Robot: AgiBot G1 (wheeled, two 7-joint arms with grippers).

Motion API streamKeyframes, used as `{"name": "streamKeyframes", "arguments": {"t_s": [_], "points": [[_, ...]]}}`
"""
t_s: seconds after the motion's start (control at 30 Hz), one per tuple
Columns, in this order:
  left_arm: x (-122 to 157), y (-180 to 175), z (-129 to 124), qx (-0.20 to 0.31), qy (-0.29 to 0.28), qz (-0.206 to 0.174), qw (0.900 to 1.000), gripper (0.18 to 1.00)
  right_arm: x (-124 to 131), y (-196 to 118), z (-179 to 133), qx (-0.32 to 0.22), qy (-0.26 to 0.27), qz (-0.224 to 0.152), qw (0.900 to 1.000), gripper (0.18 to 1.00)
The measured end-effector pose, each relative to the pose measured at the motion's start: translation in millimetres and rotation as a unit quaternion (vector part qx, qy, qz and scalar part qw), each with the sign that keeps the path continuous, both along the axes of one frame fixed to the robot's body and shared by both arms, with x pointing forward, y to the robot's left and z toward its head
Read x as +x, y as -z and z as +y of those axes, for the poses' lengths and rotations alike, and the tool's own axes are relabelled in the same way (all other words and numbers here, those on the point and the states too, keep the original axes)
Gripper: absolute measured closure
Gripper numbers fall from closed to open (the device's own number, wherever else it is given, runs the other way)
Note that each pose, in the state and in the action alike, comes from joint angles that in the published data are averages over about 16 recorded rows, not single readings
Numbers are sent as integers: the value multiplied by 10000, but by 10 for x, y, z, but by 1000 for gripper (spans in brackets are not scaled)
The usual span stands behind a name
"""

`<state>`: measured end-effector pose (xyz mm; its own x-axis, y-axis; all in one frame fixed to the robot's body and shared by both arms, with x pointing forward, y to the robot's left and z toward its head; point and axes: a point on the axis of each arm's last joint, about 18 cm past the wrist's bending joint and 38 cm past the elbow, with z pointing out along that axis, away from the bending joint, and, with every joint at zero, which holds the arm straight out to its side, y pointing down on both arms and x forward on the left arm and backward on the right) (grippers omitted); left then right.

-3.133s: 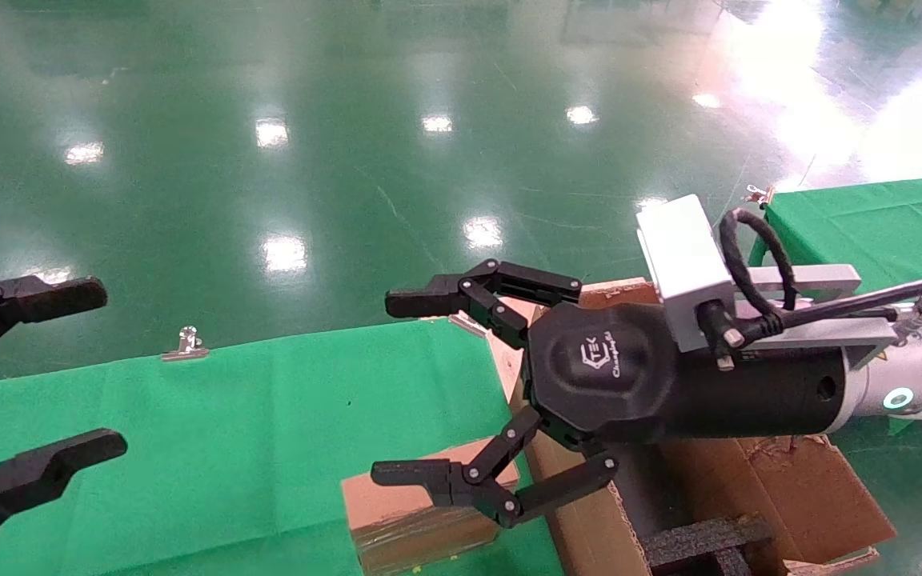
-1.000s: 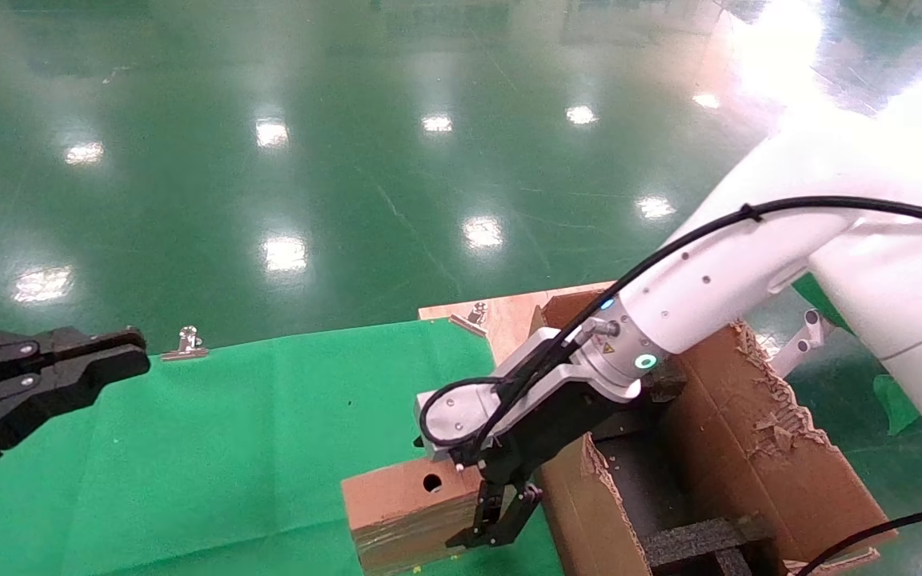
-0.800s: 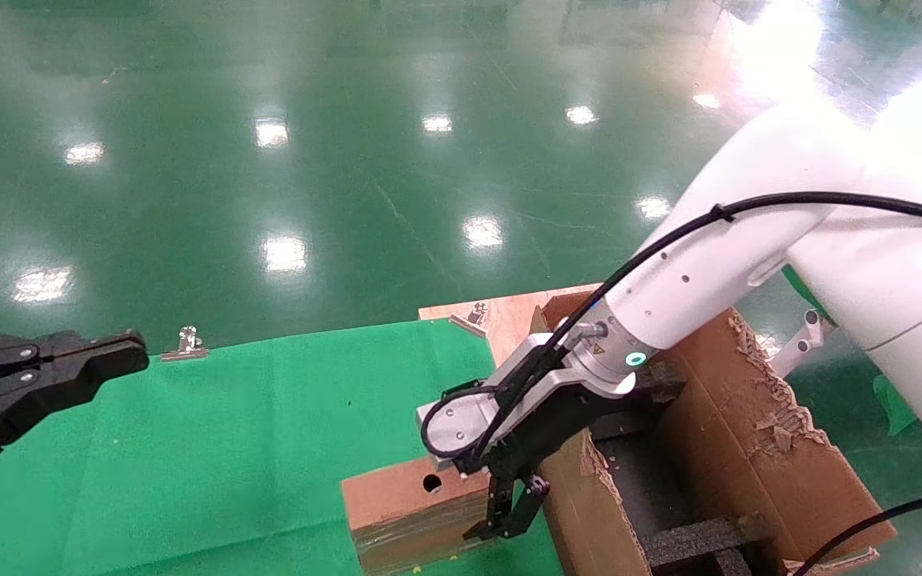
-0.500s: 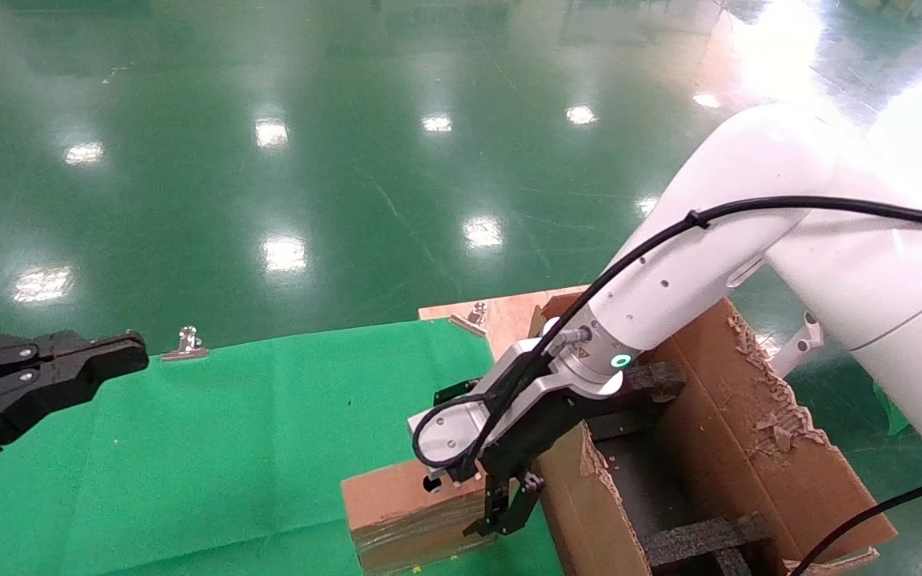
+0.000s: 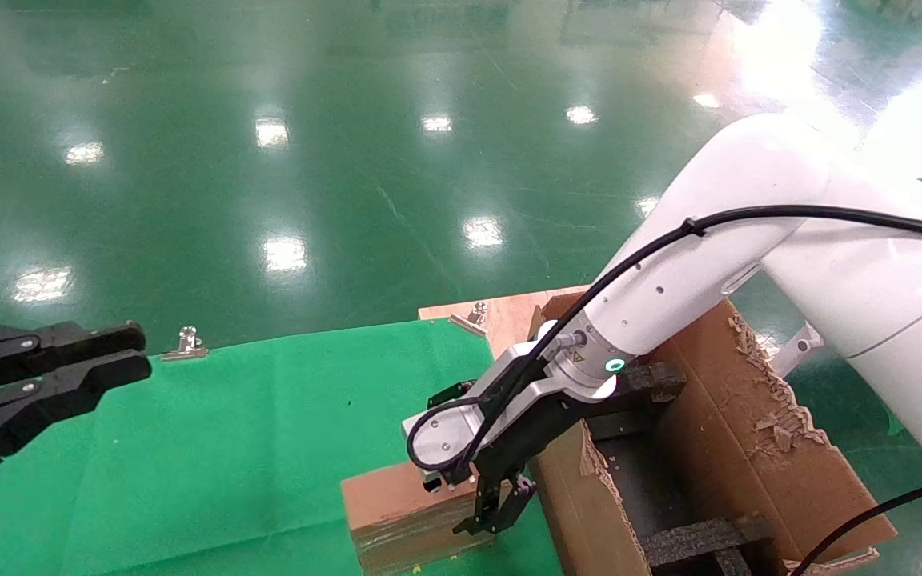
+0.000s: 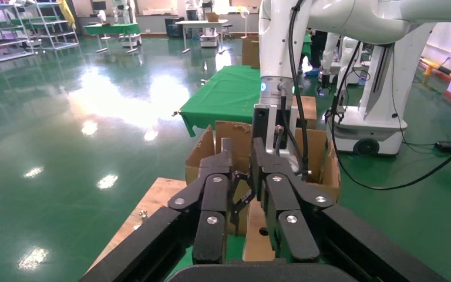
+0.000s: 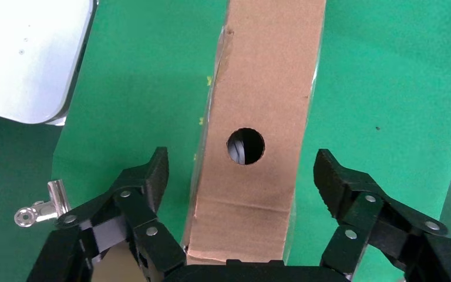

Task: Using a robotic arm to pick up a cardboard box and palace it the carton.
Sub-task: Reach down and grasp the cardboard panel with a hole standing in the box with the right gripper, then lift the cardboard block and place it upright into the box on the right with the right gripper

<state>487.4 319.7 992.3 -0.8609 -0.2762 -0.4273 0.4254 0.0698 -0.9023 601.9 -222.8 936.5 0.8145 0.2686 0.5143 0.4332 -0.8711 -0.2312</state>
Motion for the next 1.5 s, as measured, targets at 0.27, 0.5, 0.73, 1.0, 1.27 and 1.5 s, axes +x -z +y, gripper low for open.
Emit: {"name": "streamKeyframes", "arguments": {"t_s": [0.27, 0.5, 0.73, 1.0, 1.27, 1.5], "points": [[0, 0, 0, 1, 0, 0, 10000, 853, -3, -3, 0, 18, -2, 3, 10000, 330], [0, 0, 0, 1, -1, 0, 10000, 720, -4, -4, -2, 26, -2, 7, 10000, 469], [0, 0, 0, 1, -1, 0, 10000, 562, -6, -4, -5, 33, 4, 17, 10000, 644], [0, 0, 0, 1, -1, 0, 10000, 383, -4, -167, -26, 148, 56, -19, 9999, 792], [0, 0, 0, 1, -1, 0, 10000, 254, -22, -737, -88, 401, 73, -319, 9987, 860], [0, 0, 0, 1, -1, 0, 10000, 202, -122, -1435, -191, 525, 35, -848, 9950, 881]]}}
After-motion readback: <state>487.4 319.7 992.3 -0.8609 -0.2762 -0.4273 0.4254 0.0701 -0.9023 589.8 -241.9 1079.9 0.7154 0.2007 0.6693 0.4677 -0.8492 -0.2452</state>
